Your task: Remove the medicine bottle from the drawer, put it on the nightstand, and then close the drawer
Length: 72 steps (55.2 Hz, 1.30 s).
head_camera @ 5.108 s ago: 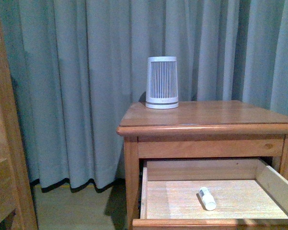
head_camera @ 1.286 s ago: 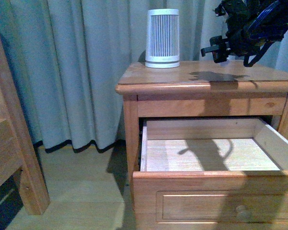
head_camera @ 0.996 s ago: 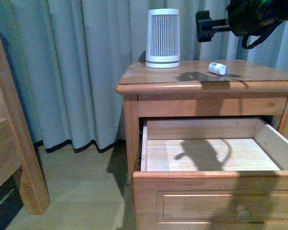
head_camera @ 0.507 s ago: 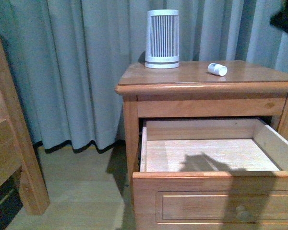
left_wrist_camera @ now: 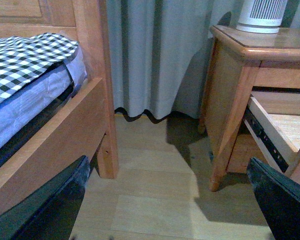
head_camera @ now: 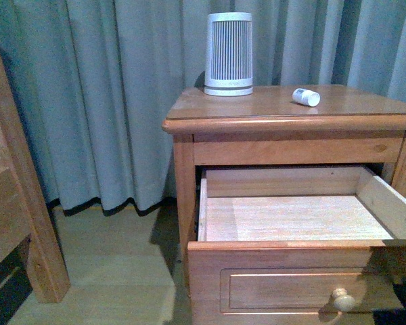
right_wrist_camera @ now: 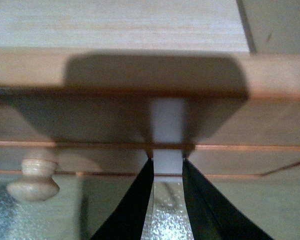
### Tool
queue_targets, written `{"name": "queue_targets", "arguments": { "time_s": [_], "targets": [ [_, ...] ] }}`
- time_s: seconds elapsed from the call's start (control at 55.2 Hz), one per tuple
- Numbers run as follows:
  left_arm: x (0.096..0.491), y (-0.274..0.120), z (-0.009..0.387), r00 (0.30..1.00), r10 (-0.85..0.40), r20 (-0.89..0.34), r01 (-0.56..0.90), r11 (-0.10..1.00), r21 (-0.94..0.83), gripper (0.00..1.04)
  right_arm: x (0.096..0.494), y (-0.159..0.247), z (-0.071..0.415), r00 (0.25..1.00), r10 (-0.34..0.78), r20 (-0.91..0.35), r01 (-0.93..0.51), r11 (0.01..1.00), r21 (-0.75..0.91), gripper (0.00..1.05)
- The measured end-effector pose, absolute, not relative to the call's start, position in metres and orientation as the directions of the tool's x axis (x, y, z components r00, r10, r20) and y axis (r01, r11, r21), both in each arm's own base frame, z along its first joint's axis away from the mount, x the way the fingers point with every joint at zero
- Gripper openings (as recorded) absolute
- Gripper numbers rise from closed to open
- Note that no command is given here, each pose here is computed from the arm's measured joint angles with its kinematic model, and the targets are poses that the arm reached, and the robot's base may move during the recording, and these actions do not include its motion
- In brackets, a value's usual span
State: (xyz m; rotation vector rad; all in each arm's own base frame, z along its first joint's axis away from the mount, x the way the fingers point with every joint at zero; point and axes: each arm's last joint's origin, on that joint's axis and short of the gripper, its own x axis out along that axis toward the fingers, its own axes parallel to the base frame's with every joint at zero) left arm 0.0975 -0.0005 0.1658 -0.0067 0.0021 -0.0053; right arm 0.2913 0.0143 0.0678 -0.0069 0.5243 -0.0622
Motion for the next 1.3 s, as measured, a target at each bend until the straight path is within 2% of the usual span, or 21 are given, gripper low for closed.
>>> {"name": "queue_targets", "arguments": {
  "time_s": [0.163,0.471,0.779,1.014,1.304],
  "targets": [
    [0.097,0.000,0.166,1.000,-0.005,-0.002,0.005,1.000,-0.007,0.98,0.332,0.012,0.055,0.870,-0.088,-0.485,0.062,0.996,-0.068,0.22],
    [0.097,-0.001,0.166,1.000,-0.005,-0.002,0.005,1.000,-0.006,0.98,0.421,0.010,0.064,0.908,-0.103,-0.405,0.054,0.990,-0.132,0.22],
    [0.097,0.000,0.166,1.000,-0.005,-0.002,0.005,1.000,-0.007,0.98,0.480,0.005,0.069,0.937,-0.081,-0.338,0.021,0.984,-0.178,0.22],
    [0.097,0.000,0.166,1.000,-0.005,-0.002,0.005,1.000,-0.007,0.98,0.499,-0.002,0.065,0.926,-0.086,-0.368,0.018,0.983,-0.185,0.22],
    [0.097,0.000,0.166,1.000,-0.005,-0.002,0.005,1.000,-0.007,0.98,0.485,-0.006,0.069,0.918,-0.040,-0.395,0.007,0.996,-0.085,0.22]
  ]
}}
